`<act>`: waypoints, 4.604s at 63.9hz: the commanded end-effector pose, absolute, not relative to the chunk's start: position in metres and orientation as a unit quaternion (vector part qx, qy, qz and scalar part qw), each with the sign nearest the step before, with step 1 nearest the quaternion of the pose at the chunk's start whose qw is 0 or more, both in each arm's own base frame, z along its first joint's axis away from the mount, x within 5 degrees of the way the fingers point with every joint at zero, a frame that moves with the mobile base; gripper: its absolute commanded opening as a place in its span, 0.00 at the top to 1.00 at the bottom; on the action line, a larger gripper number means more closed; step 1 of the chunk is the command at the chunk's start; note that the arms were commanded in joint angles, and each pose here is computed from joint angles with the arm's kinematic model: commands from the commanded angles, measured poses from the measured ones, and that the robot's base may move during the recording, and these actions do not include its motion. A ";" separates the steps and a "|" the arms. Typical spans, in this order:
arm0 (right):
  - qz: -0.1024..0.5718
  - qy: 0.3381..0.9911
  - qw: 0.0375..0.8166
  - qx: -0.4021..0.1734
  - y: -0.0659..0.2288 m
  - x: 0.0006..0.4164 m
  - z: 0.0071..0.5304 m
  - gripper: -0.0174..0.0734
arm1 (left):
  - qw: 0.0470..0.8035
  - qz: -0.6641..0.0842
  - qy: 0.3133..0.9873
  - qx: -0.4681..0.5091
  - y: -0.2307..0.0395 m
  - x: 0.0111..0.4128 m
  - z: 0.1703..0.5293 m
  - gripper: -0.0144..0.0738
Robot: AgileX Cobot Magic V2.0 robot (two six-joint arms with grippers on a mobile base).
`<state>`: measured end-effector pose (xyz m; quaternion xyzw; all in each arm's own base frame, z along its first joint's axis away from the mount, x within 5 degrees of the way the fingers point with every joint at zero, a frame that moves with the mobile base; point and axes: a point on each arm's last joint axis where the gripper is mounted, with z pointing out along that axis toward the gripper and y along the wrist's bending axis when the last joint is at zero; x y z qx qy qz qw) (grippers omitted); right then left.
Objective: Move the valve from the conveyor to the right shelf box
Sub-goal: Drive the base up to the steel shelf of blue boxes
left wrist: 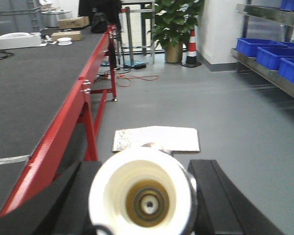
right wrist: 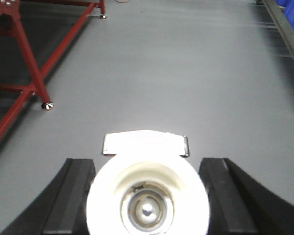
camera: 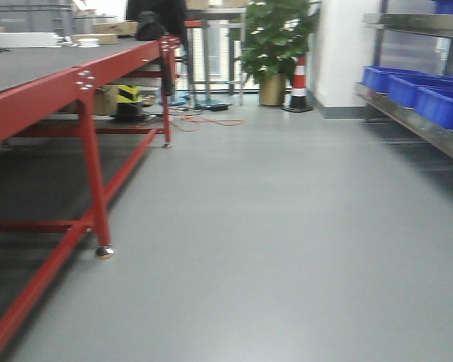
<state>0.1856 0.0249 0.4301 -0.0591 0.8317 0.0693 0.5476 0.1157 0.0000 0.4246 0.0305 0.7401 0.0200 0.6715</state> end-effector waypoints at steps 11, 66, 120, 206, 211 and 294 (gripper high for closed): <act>0.065 0.802 0.591 -0.055 0.023 0.183 0.444 0.98 | 0.698 0.015 0.715 0.025 0.000 0.113 0.433 0.96; 0.065 0.802 0.591 -0.055 0.023 0.183 0.444 0.98 | 0.698 0.015 0.715 0.025 0.000 0.113 0.433 0.96; 0.065 0.802 0.591 -0.055 0.023 0.183 0.444 0.98 | 0.698 0.015 0.715 0.025 0.000 0.113 0.433 0.96; 0.065 0.802 0.591 -0.055 0.023 0.183 0.444 0.98 | 0.698 0.015 0.715 0.025 0.000 0.113 0.433 0.96; 0.065 0.802 0.591 -0.055 0.023 0.183 0.444 0.98 | 0.698 0.015 0.715 0.025 0.000 0.113 0.433 0.96; 0.065 0.802 0.591 -0.055 0.023 0.183 0.444 0.98 | 0.698 0.015 0.715 0.025 0.000 0.113 0.433 0.96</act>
